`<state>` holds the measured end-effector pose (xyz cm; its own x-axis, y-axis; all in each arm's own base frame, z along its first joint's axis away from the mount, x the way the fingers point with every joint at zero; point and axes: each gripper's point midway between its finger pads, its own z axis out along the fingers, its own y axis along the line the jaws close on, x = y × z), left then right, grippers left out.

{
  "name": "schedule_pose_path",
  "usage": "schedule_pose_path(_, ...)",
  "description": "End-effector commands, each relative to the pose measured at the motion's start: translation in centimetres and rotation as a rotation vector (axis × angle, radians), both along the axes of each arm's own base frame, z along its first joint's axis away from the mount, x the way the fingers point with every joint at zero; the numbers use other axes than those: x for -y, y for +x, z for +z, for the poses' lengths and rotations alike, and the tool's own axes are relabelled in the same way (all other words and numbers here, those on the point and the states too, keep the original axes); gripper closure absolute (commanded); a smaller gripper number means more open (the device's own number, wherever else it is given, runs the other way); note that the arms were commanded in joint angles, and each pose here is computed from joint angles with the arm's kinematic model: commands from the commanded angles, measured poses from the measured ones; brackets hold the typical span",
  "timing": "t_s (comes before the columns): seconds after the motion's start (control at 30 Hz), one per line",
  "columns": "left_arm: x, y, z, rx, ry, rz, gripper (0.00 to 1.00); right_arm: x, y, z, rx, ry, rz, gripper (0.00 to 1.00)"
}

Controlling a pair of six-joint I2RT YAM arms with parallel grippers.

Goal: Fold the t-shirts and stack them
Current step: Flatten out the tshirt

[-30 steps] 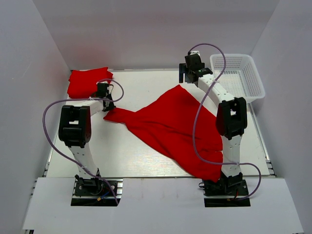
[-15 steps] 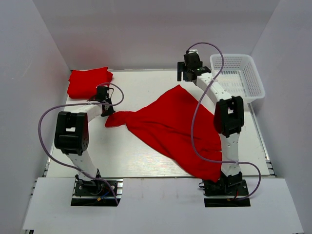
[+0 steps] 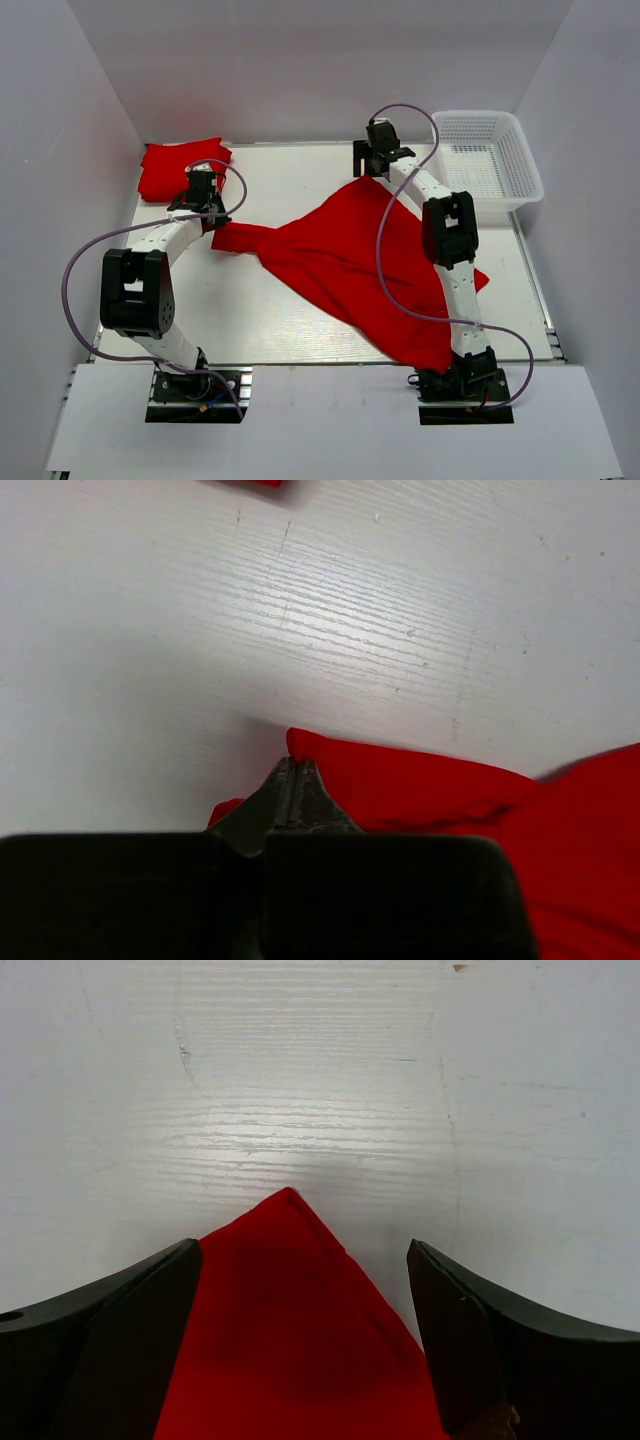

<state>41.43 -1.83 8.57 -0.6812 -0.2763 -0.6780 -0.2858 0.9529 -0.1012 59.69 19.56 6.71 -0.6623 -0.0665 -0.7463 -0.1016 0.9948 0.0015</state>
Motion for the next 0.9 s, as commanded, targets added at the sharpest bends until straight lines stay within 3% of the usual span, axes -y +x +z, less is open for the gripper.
schedule_pose_path(0.0,-0.3,-0.5,1.4,0.026,-0.002,0.016,1.00,-0.5,2.7,2.6,0.120,0.033,0.001,0.11)
schedule_pose_path(0.63,0.5,-1.0,2.8,0.061,-0.042,-0.019,1.00,-2.5,1.2,-4.9,-0.034,0.137,-0.036,0.11)
schedule_pose_path(0.73,0.7,-1.1,2.9,0.070,-0.050,-0.026,1.00,-2.5,1.6,-5.3,-0.041,0.131,-0.056,0.16)
schedule_pose_path(0.8,0.7,-1.1,2.9,0.070,-0.051,-0.026,1.00,-2.0,1.9,-5.4,-0.036,0.123,-0.089,0.26)
schedule_pose_path(0.87,0.7,-1.1,3.3,0.079,-0.051,-0.027,1.00,-1.7,1.7,-5.4,-0.039,0.117,-0.112,0.43)
